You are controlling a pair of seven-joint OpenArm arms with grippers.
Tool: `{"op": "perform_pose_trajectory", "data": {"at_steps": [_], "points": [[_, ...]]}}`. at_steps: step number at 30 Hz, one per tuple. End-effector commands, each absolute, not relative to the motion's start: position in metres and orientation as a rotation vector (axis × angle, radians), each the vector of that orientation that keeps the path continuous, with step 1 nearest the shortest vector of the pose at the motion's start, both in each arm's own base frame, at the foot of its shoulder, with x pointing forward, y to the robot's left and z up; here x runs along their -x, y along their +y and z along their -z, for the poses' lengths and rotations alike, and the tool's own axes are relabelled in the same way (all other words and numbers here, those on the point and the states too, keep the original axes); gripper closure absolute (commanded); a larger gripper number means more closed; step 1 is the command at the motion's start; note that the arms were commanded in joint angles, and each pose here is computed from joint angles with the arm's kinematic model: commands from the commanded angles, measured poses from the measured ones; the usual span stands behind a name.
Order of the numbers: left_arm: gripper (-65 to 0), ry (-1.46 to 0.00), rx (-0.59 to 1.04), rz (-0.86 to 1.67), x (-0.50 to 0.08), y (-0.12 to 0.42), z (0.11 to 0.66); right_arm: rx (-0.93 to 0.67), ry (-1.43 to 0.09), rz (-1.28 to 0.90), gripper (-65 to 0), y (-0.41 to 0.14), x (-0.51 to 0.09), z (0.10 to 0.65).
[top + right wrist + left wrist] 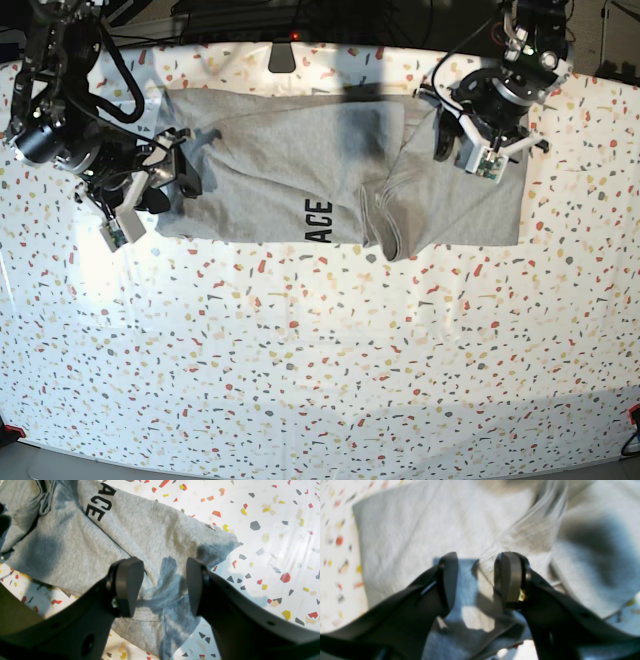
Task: Fold the T-shirt properly
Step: 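Release and reposition the left gripper at the folded shirt's side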
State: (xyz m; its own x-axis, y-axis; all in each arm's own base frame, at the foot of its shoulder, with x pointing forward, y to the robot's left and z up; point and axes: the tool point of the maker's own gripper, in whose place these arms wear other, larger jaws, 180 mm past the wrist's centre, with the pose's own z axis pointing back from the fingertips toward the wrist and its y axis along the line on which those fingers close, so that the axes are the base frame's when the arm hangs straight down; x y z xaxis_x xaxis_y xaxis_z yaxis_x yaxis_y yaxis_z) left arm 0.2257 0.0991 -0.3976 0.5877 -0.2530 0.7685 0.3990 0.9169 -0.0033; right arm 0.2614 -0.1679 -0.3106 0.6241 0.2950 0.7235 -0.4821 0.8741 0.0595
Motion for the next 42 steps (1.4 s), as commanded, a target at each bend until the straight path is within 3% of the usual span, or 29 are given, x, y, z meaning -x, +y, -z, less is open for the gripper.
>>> {"op": "perform_pose_trajectory", "data": {"at_steps": [1, 6, 20, 29, 34, 42], "points": [[-27.1, -0.884, 0.196, 0.383, -0.228, 0.097, 0.394, -0.263, -0.821, -0.465, -31.7, -0.167, -0.267, 0.299], [-27.1, -0.842, 0.331, 0.372, -0.214, 0.079, 0.411, -0.263, -0.821, -0.465, -31.7, -0.167, -0.267, 0.299], [-27.1, -0.908, 0.777, 0.337, -0.2, 0.019, 0.364, -0.264, -0.824, -0.465, -31.7, -0.167, -0.268, 0.299], [-27.1, -0.843, 1.043, 0.276, -0.197, 0.0, 0.322, -0.263, -0.822, -0.465, -31.7, -0.167, -0.267, 0.299], [-27.1, -0.916, 0.953, 0.313, -0.223, 0.038, 0.311, -0.213, -0.782, -0.468, -31.7, -0.176, -0.265, 0.306], [-27.1, -1.067, 0.611, 0.242, -0.257, 0.137, 0.309, -0.205, -0.704, -0.433, -31.7, -0.19, -0.26, 0.325]]}}
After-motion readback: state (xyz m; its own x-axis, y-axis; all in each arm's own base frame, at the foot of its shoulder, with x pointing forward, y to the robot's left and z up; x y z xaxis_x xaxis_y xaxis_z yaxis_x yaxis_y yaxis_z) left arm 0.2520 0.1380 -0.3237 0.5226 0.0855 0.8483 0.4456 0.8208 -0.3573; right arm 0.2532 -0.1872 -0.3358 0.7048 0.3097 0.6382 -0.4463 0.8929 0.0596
